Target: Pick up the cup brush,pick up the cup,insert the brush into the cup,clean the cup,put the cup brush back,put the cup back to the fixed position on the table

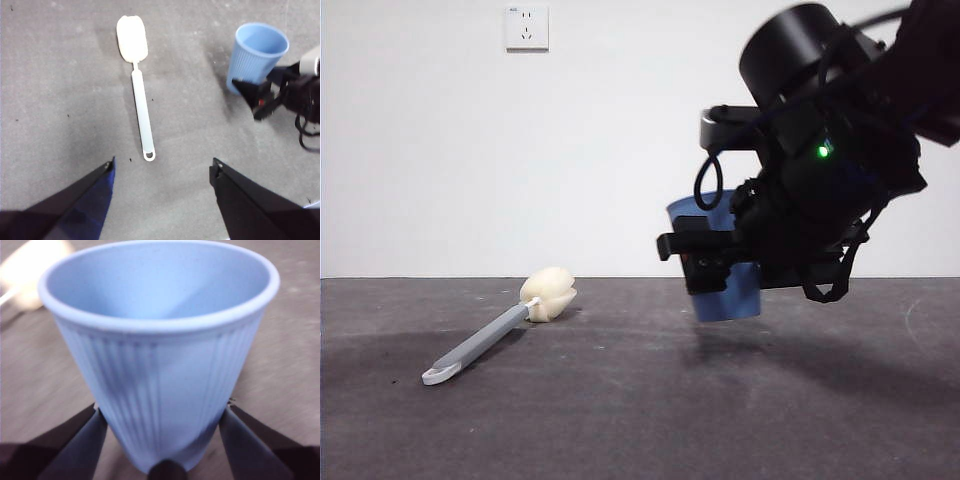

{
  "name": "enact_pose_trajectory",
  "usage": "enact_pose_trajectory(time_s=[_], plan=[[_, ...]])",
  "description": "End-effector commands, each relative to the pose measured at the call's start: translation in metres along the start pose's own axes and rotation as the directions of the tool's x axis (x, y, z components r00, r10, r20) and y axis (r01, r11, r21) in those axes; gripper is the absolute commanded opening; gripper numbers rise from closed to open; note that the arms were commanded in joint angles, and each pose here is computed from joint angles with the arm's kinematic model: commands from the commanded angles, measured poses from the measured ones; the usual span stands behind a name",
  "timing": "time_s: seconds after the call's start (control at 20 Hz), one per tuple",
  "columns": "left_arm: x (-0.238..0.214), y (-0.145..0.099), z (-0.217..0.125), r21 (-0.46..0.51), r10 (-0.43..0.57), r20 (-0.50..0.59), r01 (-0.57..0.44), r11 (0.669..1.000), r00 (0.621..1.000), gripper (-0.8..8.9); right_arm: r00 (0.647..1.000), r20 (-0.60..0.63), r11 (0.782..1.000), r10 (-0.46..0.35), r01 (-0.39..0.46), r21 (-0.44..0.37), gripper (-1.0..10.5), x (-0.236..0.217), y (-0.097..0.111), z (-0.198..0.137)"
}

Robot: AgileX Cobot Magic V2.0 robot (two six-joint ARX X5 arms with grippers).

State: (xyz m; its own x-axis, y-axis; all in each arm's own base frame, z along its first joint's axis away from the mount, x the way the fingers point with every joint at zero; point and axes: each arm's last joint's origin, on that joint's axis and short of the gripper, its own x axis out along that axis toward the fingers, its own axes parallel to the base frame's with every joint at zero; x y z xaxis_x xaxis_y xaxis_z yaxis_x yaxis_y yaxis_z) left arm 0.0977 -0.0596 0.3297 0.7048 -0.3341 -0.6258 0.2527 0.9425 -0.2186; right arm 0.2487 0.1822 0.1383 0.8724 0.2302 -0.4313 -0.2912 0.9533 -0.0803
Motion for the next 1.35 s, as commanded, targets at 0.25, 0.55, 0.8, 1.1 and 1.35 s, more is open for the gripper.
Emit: enact_pose_trajectory(time_s=[0.25, 0.55, 0.8, 1.1, 1.35], plan=[[0.0, -0.001, 0.001, 0.027, -0.006, 0.014, 0.006, 1.0, 1.0, 3.22, 1.0, 0.011, 0.999, -0.008, 0.007, 0.033, -0.1, 0.021, -0.024, -0.01], [0.0, -0.002, 0.003, 0.028, -0.015, 0.042, 0.014, 1.0, 0.999, 3.22, 0.995, -0.078, 0.997, 0.054, -0.05, 0.051, -0.1, 0.036, -0.033, -0.033], [0.0, -0.001, 0.004, 0.027, 0.01, 0.051, -0.011, 1.0, 0.999, 3.22, 0.978, -0.174, 0.993, 0.114, -0.109, 0.04, -0.1, 0.034, -0.027, -0.043], [0.0, -0.001, 0.004, 0.027, 0.009, 0.049, -0.01, 1.0, 0.999, 3.22, 0.961, -0.255, 0.994, 0.107, -0.104, 0.027, 3.2, 0.03, -0.027, -0.048], [0.0, -0.001, 0.003, 0.027, 0.009, 0.049, -0.01, 1.0, 0.999, 3.22, 0.971, -0.216, 0.994, 0.106, -0.1, 0.04, 5.1, 0.017, -0.03, -0.027]])
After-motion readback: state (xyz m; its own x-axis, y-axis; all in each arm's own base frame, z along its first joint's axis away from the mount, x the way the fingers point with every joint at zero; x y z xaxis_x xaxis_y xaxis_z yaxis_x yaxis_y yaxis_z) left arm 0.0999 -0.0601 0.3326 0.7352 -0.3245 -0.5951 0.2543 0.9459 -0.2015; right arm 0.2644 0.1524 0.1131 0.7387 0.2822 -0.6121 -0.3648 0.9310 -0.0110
